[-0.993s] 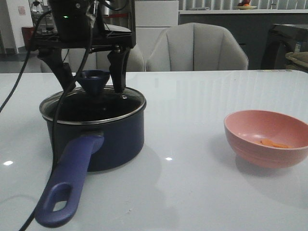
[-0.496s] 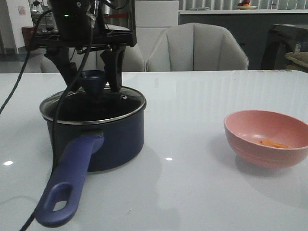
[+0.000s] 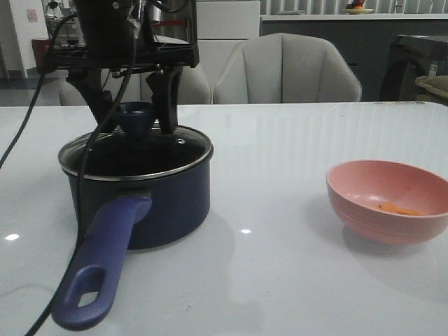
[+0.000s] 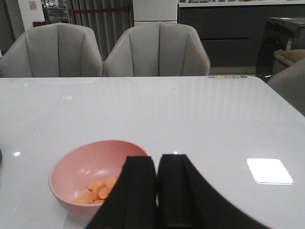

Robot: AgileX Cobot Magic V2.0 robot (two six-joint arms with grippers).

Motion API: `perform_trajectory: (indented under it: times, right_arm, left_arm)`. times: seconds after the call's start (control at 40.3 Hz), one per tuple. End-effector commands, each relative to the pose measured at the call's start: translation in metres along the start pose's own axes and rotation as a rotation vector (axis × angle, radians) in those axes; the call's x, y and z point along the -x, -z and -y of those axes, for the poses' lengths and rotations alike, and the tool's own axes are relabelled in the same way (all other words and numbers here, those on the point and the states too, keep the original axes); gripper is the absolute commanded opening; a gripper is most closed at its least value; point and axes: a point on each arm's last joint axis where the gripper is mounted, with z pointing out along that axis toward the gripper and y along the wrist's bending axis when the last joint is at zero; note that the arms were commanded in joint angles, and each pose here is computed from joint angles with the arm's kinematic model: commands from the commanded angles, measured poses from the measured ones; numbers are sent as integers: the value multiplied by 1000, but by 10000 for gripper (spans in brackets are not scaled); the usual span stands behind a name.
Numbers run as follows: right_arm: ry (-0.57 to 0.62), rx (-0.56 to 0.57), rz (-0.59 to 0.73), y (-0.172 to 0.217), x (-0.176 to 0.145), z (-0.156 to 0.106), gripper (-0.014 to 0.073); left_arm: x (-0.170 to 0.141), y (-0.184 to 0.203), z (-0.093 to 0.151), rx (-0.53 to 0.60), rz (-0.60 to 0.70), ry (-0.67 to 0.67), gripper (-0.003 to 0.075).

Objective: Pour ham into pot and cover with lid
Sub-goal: 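Lift the glass lid off the saucepan with the left gripper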

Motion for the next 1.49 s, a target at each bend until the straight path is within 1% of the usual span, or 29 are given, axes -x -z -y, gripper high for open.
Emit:
perform_trajectory:
  times: [0.0, 0.248, 0.521, 0.745, 0.844, 1.043, 1.142, 1.266, 1.415, 1.465]
  right_arm:
    - [15, -3, 98, 1, 5, 0, 158]
    - [15, -3, 98, 1, 5, 0, 158]
    - [15, -3, 98, 1, 5, 0, 158]
    - [15, -3, 98, 1, 5, 0, 158]
    - [15, -3, 98, 1, 5, 0, 158]
    - [15, -3, 98, 1, 5, 0, 158]
    - [15, -3, 98, 1, 5, 0, 158]
    - [15, -3, 98, 1, 5, 0, 158]
    - [15, -3, 98, 1, 5, 0, 158]
    - [15, -3, 98, 1, 5, 0, 158]
  left_arm:
    - [6, 36, 6, -52, 109, 0, 248]
    - [10, 51, 7, -50, 134, -7, 248]
    - [9, 53, 1, 18, 123, -22, 248]
    - [7, 69, -8, 91, 174, -39, 248]
    - [8, 75, -14, 92, 188, -25, 248]
    - [8, 90, -43, 88, 204, 6, 248]
    - [3, 95, -67, 106, 196, 41, 248]
    - [-4, 97, -104, 136, 179, 107, 248]
    - [-19, 93, -145, 102, 138, 159, 248]
    - [-23, 90, -156, 100, 128, 181, 248]
